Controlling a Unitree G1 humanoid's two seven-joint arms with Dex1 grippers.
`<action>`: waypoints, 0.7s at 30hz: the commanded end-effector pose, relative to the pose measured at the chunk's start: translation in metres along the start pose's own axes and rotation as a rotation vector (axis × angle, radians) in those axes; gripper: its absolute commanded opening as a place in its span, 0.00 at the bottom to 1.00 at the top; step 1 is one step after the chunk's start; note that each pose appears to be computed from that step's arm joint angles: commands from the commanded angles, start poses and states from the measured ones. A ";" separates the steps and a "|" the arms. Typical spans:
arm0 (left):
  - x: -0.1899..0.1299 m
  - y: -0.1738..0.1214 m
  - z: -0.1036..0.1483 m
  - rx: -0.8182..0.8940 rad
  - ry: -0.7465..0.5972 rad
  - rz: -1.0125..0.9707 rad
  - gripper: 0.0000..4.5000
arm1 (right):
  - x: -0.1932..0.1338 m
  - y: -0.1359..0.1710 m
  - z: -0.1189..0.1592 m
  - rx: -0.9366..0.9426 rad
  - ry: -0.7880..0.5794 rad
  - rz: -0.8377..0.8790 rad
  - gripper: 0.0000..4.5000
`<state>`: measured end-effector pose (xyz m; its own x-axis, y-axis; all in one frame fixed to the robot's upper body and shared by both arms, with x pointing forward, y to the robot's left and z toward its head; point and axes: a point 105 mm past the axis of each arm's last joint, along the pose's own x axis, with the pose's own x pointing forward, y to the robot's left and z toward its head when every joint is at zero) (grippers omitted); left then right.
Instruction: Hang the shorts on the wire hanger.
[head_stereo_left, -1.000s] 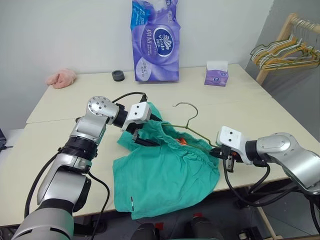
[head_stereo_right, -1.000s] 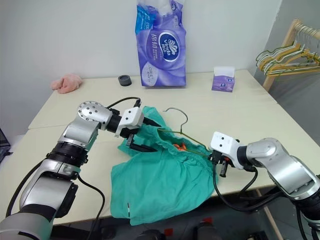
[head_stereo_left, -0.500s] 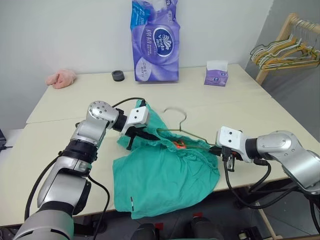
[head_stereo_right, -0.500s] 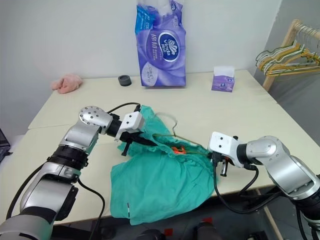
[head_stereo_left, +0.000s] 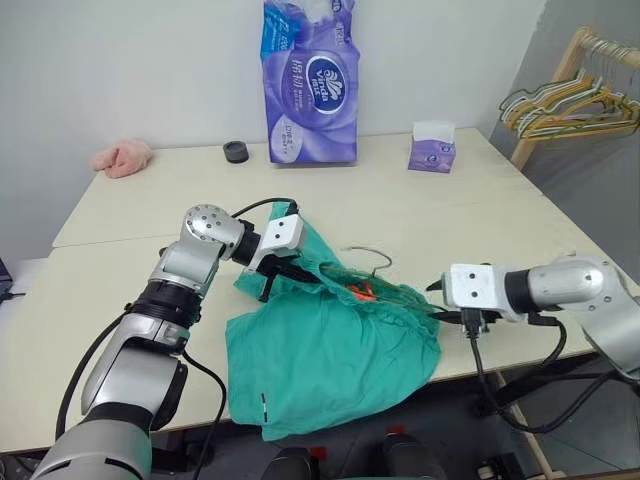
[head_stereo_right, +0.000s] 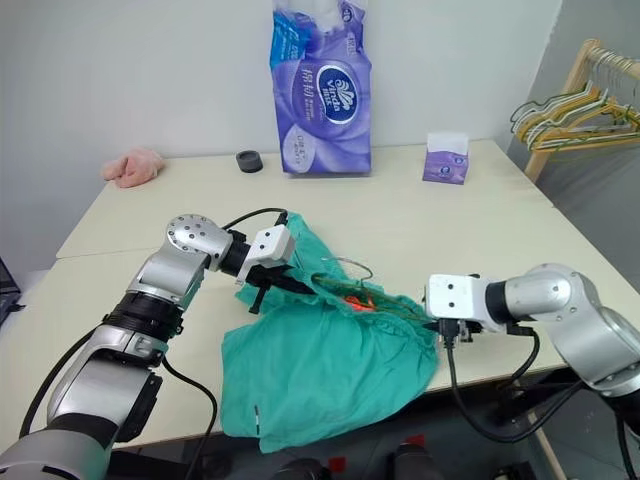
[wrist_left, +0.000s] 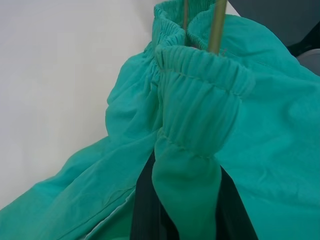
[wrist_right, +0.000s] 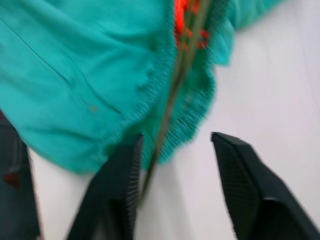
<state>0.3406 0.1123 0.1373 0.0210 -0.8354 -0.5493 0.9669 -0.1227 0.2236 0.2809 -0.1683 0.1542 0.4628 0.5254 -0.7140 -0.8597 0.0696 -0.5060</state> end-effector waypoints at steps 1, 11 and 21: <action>-0.003 0.001 0.007 0.048 0.006 0.008 0.00 | -0.028 -0.018 -0.022 0.074 0.063 -0.128 0.83; -0.008 0.011 0.016 0.005 -0.061 0.073 0.00 | -0.021 0.054 -0.047 0.501 -0.120 -0.228 0.99; -0.019 0.015 0.015 -0.122 -0.142 0.125 0.00 | 0.009 0.080 -0.023 0.695 -0.239 -0.281 0.99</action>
<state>0.3497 0.1153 0.1491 0.0939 -0.8954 -0.4353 0.9892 0.0344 0.1427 0.2179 -0.1842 0.0827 0.6698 0.5603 -0.4872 -0.6968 0.7010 -0.1519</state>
